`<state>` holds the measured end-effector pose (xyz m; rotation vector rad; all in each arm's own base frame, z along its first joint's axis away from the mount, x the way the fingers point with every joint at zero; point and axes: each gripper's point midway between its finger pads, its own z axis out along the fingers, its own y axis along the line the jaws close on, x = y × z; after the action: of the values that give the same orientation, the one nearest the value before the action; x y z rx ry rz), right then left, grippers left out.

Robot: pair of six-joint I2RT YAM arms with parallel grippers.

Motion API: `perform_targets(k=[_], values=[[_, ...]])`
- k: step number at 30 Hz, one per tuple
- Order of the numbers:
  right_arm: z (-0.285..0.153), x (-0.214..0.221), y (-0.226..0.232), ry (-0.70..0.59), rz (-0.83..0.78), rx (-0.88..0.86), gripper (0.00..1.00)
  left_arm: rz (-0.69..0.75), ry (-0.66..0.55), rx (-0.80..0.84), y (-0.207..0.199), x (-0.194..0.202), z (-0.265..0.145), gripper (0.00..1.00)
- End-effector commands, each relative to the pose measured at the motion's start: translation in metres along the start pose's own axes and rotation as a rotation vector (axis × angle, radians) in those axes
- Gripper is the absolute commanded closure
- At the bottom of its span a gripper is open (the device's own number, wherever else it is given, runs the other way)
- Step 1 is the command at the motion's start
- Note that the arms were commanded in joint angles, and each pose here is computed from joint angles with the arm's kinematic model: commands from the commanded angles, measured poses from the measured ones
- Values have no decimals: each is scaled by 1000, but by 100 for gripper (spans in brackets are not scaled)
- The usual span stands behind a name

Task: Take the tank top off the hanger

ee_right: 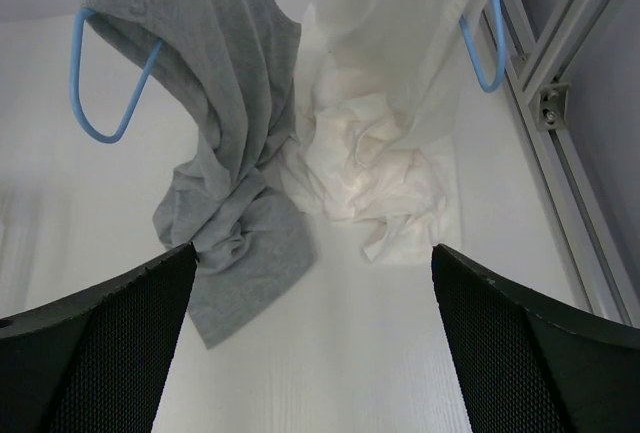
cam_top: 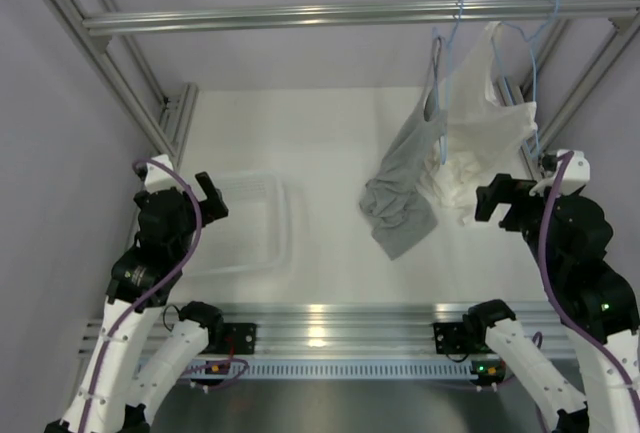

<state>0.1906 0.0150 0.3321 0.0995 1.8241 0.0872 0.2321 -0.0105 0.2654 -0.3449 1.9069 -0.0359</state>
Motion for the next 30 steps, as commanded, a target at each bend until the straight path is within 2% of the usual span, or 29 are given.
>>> perform_targets(k=[1, 5, 9, 12, 15, 18, 19, 21, 25, 26, 30], values=[[1, -12, 6, -10, 6, -19, 1, -32, -44, -15, 2, -10, -1, 1], [2, -13, 17, -9, 23, -75, 0, -31, -44, -9, 1, -11, -1, 1], [-8, -29, 70, -32, 83, -357, 1, -35, -47, -1, 0, -11, -3, 1], [-13, -61, 90, -74, 110, -448, 1, -34, -46, 7, -1, -11, -3, 1], [-4, -87, 97, -87, 85, -454, 1, -32, -34, 30, -5, -8, -3, 1], [21, -97, 106, -43, 63, -447, 1, -28, -21, 53, -9, -6, -2, 1], [42, -91, 110, 12, 52, -430, 3, -28, -18, 55, -10, -5, -2, 1], [56, -103, 105, 28, 23, -372, 8, -26, -17, 58, -10, -5, -2, 1], [98, -111, 106, 80, -26, -297, 22, -27, -15, 67, -12, -4, -2, 1], [111, -110, 107, 99, -40, -283, 29, -25, -14, 67, -12, -4, -2, 1], [122, -135, 100, 42, -65, -217, 29, -24, -13, 68, -12, -3, -2, 1]])
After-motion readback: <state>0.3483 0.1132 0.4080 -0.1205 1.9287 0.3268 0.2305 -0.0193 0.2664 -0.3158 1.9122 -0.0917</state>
